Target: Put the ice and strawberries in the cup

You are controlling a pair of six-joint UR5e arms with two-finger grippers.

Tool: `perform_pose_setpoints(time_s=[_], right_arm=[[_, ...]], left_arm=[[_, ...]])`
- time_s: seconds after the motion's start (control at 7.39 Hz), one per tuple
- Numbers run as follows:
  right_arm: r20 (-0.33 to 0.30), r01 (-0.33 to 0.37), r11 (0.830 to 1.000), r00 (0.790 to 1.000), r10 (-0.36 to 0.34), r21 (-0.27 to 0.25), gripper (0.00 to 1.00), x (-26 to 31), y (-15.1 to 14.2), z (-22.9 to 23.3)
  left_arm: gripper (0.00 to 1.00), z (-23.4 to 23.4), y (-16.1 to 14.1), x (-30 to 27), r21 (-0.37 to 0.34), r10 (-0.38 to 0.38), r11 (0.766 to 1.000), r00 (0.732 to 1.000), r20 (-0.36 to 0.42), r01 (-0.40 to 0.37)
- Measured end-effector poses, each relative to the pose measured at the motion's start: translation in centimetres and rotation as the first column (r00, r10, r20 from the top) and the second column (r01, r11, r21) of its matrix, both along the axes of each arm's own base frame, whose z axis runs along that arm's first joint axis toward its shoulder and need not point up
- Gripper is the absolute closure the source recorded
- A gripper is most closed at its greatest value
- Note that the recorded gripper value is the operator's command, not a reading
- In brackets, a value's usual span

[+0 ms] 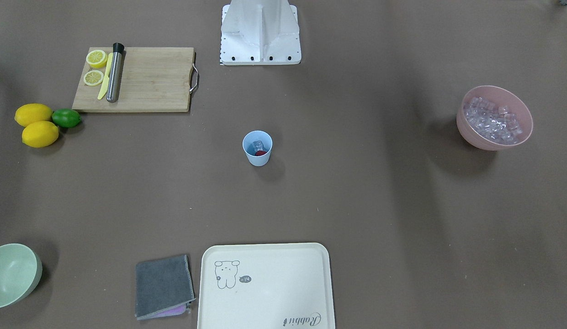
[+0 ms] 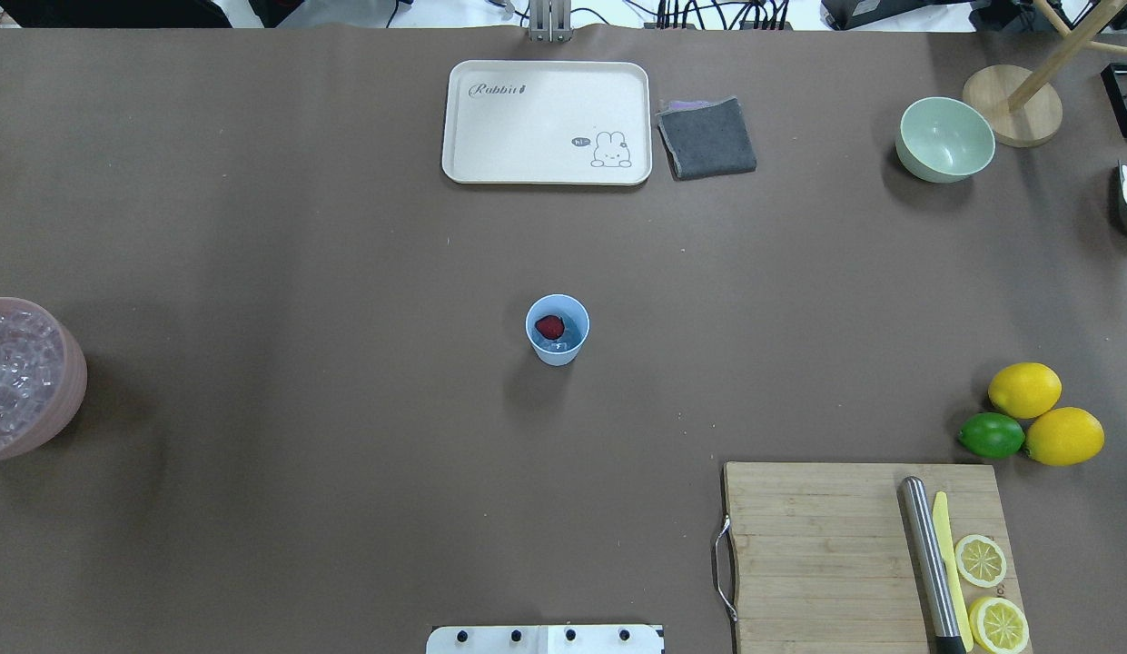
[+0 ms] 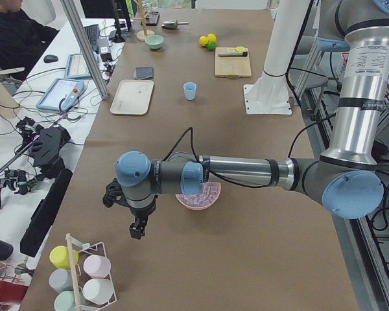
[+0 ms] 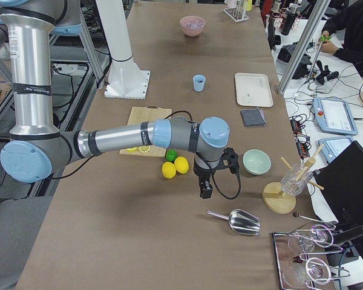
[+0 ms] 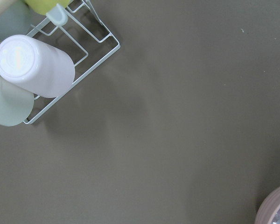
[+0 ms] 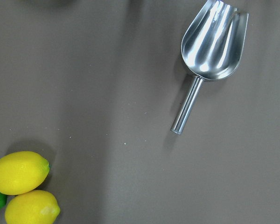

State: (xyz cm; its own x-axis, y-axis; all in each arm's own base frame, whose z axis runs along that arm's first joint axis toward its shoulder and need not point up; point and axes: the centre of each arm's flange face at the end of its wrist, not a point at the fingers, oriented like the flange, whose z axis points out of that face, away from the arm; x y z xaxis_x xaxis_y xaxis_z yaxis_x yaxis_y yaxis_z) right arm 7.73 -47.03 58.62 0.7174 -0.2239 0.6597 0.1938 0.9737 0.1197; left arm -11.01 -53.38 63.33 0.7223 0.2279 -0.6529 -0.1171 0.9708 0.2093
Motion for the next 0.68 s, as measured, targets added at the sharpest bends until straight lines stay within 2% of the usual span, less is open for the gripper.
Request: perform_pose_setpoints(time_s=[0.68], right_arm=[[0.000,0.000,1.000,1.000,0.000,-0.001,0.00,0.02,0.18,0.09]], left_arm=[[0.03,0.84,0.60,0.02,0.029,0.002,1.000,1.000,0.025,-0.003]])
